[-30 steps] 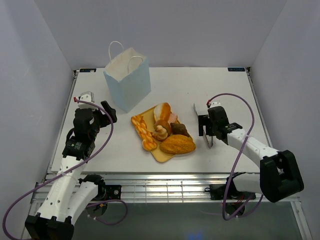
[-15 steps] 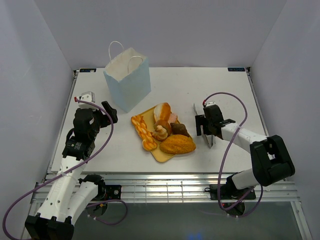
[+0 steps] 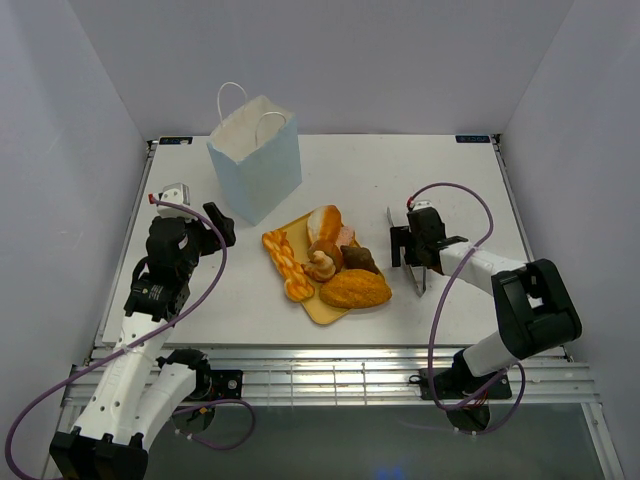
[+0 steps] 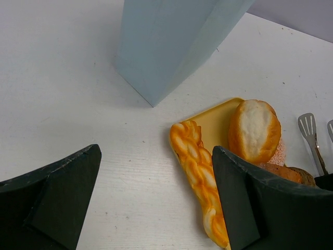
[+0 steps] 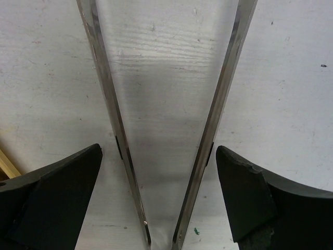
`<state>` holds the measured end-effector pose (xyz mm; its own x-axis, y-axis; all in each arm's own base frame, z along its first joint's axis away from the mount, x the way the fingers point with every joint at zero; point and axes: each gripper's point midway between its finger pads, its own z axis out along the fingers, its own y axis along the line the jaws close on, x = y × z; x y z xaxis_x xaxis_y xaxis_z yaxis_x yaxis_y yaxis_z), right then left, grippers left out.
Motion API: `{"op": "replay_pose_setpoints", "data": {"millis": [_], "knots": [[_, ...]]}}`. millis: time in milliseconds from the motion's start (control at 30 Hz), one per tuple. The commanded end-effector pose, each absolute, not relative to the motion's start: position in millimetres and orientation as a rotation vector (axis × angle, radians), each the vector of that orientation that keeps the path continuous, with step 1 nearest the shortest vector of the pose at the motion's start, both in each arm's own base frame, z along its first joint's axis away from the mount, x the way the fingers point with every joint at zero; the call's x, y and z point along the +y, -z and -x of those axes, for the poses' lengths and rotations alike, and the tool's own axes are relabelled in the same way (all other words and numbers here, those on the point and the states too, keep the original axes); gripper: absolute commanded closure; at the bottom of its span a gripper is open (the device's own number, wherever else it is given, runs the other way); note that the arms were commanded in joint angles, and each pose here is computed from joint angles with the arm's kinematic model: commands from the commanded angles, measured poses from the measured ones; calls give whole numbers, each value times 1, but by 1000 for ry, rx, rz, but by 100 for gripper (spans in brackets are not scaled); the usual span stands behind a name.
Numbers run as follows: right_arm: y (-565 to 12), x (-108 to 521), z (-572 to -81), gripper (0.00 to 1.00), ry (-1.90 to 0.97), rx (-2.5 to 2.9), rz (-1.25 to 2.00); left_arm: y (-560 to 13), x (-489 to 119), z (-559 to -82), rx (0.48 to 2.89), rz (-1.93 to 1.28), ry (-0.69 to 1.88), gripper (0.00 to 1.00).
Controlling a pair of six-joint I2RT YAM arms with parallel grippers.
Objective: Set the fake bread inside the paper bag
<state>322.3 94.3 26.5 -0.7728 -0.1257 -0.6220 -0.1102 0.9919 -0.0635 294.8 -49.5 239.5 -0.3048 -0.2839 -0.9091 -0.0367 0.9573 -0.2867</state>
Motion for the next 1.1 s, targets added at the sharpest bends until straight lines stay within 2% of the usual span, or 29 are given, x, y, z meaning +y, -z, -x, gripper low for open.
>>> {"op": "replay_pose_setpoints", "data": {"millis": [0, 100, 300, 500, 1067], "knots": [[-32, 96, -338, 6, 4, 2416, 123, -256, -52, -295, 1827, 212, 269, 2], [-30, 95, -339, 13, -14, 2423, 115, -257, -52, -296, 1826, 211, 271, 2], [-25, 92, -337, 16, -18, 2439, 118, -256, -52, -296, 1828, 207, 270, 2], [-24, 95, -335, 27, -40, 2445, 121, -256, -54, -296, 1832, 202, 276, 2], [-53, 95, -333, 36, -57, 2415, 104, -253, -56, -297, 1840, 193, 287, 2]]}}
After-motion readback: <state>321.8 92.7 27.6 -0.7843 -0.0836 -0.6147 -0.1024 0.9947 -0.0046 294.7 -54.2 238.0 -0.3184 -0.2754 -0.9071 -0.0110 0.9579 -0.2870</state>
